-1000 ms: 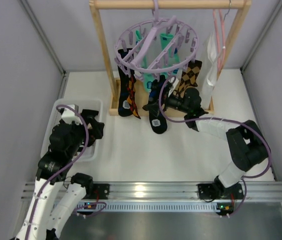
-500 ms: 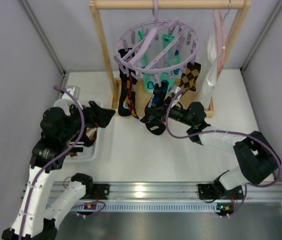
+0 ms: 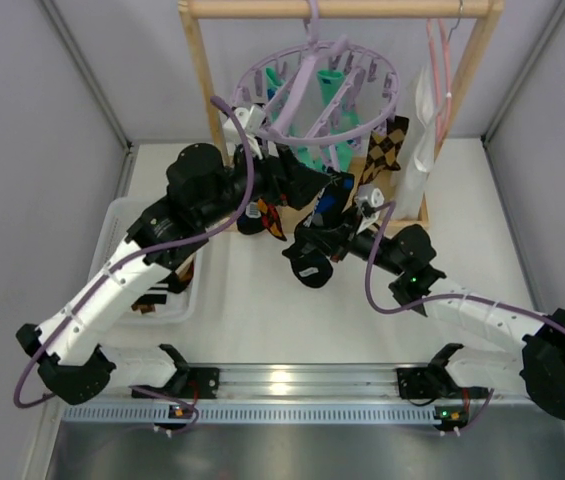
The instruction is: Remove the socks clipped to the hanger
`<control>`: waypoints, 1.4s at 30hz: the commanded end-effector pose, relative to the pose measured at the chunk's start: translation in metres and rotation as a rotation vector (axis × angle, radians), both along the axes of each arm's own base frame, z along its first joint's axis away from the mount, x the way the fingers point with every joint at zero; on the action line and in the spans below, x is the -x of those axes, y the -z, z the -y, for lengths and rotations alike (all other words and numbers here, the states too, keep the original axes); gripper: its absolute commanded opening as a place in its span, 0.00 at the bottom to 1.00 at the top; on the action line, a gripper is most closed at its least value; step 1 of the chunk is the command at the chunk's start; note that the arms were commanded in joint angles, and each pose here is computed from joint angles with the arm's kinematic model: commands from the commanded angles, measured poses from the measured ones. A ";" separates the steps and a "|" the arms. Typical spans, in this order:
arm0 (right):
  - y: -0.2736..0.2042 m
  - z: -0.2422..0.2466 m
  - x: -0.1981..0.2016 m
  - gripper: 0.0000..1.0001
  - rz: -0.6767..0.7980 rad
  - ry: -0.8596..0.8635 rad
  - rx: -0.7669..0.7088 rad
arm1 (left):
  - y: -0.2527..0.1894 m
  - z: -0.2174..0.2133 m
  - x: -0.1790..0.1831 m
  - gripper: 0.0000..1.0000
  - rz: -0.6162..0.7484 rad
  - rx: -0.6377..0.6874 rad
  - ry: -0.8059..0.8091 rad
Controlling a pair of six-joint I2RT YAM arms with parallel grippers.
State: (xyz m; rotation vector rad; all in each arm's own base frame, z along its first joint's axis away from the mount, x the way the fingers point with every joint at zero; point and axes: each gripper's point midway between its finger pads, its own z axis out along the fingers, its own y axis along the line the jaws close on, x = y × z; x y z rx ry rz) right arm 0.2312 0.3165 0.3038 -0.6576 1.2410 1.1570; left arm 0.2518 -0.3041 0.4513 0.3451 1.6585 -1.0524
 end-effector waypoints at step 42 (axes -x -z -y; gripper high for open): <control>0.011 0.002 0.028 0.00 0.081 -0.005 0.080 | -0.003 0.045 -0.094 0.20 0.049 -0.017 -0.281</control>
